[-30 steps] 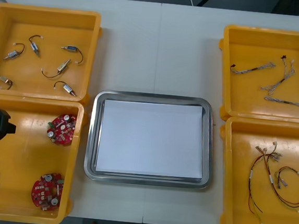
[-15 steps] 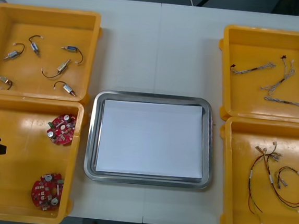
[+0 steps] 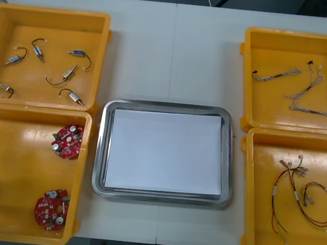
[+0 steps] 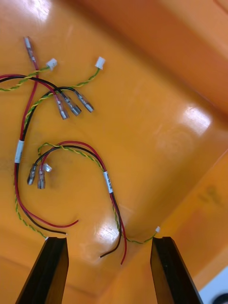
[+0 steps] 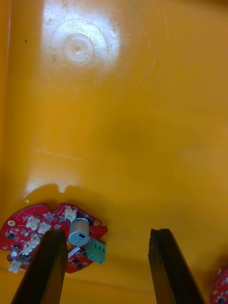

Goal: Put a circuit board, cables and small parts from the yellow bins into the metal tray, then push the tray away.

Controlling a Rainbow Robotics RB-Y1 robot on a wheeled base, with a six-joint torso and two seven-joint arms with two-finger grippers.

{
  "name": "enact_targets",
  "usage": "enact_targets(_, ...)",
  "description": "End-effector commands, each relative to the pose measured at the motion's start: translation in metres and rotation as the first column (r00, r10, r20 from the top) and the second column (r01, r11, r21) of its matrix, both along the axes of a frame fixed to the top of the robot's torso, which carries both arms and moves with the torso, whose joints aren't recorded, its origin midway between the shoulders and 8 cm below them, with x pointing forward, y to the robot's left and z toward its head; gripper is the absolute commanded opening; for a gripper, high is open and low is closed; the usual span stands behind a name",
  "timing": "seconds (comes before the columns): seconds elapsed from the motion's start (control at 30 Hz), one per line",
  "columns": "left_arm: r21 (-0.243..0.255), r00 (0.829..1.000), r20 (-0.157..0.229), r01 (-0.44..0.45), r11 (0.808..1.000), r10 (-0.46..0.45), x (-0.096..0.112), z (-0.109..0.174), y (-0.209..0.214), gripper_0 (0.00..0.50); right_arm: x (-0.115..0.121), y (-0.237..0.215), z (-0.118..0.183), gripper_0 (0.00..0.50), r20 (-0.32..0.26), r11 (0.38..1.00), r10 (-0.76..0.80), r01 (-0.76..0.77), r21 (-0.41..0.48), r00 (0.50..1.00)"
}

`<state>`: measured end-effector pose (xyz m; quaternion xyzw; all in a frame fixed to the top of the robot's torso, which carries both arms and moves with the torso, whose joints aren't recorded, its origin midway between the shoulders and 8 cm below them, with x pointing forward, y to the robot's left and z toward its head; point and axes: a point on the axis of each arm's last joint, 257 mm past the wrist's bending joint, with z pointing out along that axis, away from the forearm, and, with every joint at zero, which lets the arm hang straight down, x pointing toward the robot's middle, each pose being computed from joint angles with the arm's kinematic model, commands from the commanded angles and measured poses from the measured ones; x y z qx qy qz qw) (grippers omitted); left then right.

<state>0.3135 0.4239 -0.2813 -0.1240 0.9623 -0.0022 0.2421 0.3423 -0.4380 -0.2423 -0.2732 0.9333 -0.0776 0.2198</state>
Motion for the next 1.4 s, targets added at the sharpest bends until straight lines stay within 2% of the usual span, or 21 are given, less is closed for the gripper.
enact_targets(0.03,0.068,0.999,-0.025,0.046,0.997,-0.045,-0.011,-0.003,0.015,0.500,-0.002,-0.018,-0.012,0.500,-0.025,0.996,0.066,-0.068,-0.064,0.997)
enact_targets(0.53,0.068,0.997,-0.070,0.038,0.997,-0.033,-0.027,-0.028,0.012,0.500,0.006,-0.015,-0.057,0.500,-0.016,0.994,0.082,-0.083,-0.074,0.997)
enact_targets(0.77,0.060,0.998,-0.059,0.032,0.998,-0.028,-0.023,-0.044,0.014,0.500,0.010,-0.012,-0.075,0.500,-0.006,0.994,0.085,-0.085,-0.067,0.996)
enact_targets(1.3,0.055,0.998,-0.050,0.040,0.998,-0.037,-0.020,-0.061,0.011,0.500,0.022,-0.017,-0.088,0.500,0.014,0.997,0.060,-0.059,-0.057,0.998)
enact_targets(1.33,0.054,0.998,-0.053,0.041,0.998,-0.038,-0.021,-0.062,0.010,0.454,0.022,-0.018,-0.089,0.500,0.014,0.997,0.058,-0.057,-0.057,0.998)
enact_targets(1.4,0.056,0.998,-0.056,0.044,0.997,-0.041,-0.023,-0.063,0.011,0.076,0.024,-0.017,-0.086,0.500,0.018,0.997,0.060,-0.059,-0.057,0.998)
